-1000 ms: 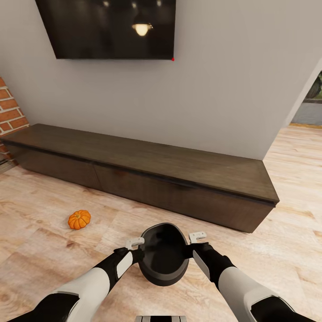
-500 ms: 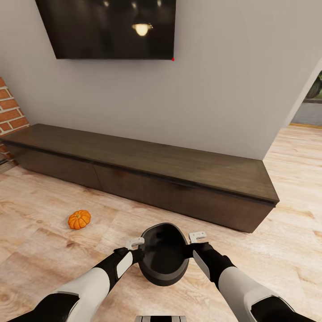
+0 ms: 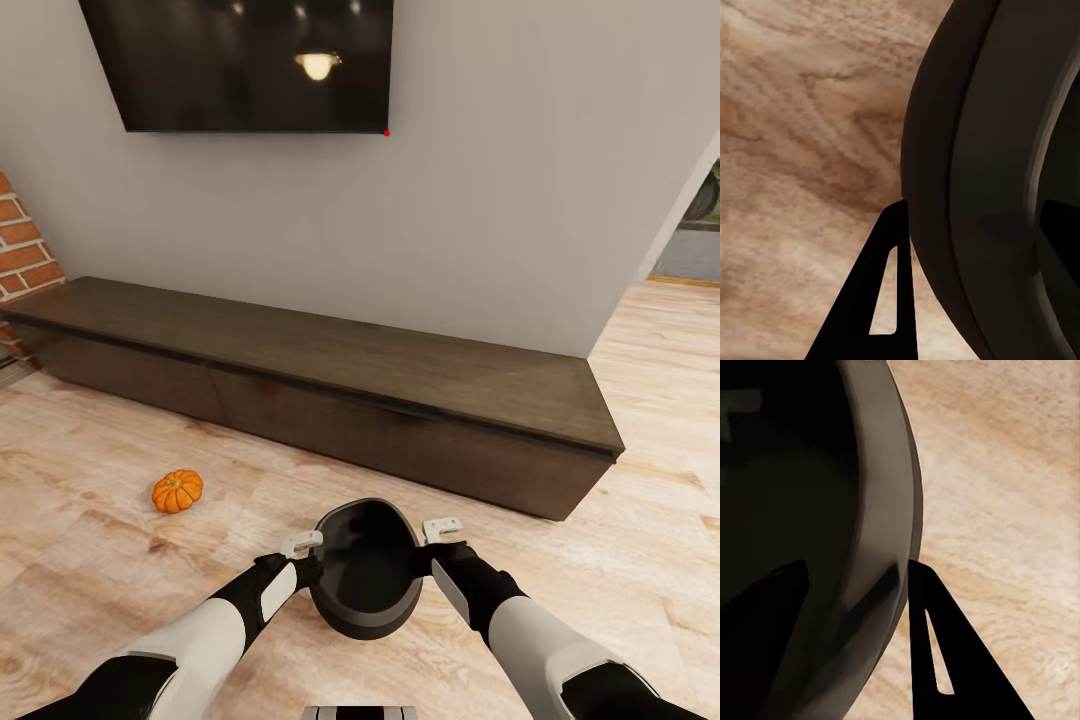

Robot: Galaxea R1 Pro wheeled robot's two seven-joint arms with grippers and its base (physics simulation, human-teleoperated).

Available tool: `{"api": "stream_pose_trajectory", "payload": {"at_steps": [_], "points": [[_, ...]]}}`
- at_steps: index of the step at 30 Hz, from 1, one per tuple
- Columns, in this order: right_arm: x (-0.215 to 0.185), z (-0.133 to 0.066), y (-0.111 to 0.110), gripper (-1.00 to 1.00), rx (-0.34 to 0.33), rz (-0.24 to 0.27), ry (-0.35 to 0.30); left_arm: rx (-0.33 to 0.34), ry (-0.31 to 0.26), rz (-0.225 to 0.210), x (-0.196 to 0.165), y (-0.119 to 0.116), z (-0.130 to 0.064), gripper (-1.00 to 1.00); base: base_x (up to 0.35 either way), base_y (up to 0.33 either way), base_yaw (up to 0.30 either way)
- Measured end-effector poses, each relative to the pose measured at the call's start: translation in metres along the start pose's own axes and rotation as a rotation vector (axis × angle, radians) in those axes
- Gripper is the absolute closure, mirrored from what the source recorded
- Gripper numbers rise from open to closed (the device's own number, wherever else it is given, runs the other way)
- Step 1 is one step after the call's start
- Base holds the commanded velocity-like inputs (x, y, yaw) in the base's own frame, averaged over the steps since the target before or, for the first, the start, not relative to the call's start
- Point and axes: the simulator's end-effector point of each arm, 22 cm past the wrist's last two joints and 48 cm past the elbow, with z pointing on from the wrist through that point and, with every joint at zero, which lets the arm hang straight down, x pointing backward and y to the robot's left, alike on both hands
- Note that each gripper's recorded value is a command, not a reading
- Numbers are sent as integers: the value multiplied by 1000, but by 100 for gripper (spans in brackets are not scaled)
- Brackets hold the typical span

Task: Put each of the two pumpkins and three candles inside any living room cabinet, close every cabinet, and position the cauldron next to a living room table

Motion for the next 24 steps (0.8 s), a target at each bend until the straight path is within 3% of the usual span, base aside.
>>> {"api": "stream_pose_trajectory", "payload": {"at_steps": [24], "points": [[0,0,1,100,-1,0,0,0,0,0,0,0,0,100,0,0,0]]}}
